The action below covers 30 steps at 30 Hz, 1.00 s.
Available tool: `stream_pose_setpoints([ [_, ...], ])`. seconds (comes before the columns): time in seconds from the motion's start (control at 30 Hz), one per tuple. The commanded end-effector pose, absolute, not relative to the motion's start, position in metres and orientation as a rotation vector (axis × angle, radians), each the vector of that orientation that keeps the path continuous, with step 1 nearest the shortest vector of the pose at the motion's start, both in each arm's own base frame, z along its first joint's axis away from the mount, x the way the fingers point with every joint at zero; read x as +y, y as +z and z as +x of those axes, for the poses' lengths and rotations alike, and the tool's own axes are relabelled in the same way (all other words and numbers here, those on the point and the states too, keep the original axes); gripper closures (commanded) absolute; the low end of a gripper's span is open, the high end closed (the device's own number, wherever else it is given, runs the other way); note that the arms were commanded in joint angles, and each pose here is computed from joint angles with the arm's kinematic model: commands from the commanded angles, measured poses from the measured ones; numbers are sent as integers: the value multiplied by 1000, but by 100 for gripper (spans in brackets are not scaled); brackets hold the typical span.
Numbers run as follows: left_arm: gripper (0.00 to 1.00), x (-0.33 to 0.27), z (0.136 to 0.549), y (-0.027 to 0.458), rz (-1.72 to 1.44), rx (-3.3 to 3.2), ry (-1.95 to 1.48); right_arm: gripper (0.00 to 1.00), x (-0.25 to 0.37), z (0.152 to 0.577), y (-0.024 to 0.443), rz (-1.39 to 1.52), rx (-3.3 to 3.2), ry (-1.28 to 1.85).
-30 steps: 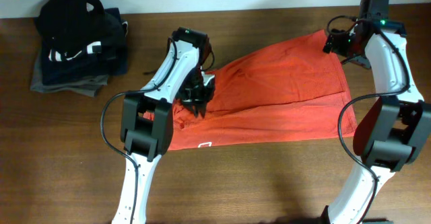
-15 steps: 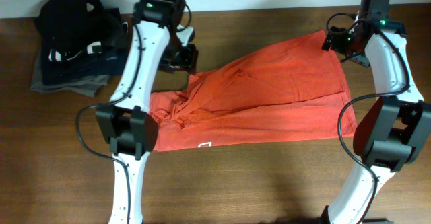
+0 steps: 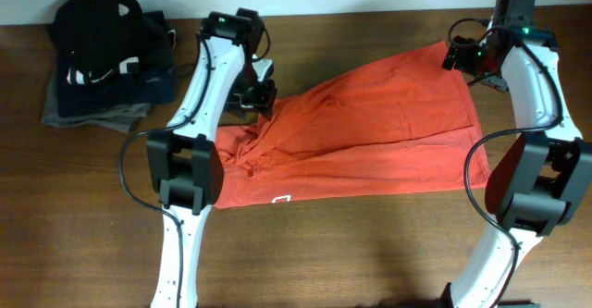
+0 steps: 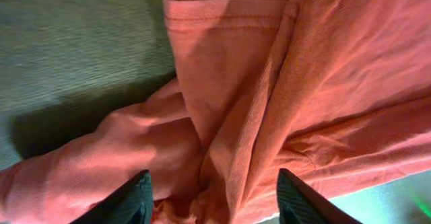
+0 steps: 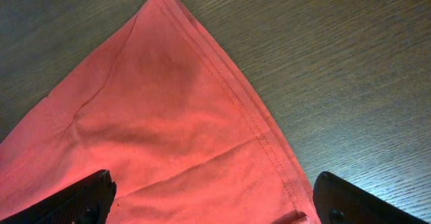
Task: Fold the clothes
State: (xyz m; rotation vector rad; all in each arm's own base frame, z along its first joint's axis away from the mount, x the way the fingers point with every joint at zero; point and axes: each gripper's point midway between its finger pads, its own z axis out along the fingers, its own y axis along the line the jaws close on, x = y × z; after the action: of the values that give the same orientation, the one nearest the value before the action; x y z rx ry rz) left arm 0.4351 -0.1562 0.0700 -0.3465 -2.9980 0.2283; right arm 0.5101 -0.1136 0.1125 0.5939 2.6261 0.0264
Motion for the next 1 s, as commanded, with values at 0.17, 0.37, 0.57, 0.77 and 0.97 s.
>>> stream_pose_setpoints([
  [0.17,55,-157,426,36,-361,-2911,201,1,-114,513,116,583,2617,31],
  [0.37,71,-158,428,34,-362,-2914,201,1,-114,513,116,583,2617,31],
  [0.57,94,-157,427,34,-361,-2912,200,1,-114,513,116,583,2617,31],
  [0.77,100,-157,432,43,-369,-2938,193,1,-114,513,116,583,2617,31],
  [0.97,100,-160,452,85,-400,-3064,206,1,-114,513,116,583,2617,31],
])
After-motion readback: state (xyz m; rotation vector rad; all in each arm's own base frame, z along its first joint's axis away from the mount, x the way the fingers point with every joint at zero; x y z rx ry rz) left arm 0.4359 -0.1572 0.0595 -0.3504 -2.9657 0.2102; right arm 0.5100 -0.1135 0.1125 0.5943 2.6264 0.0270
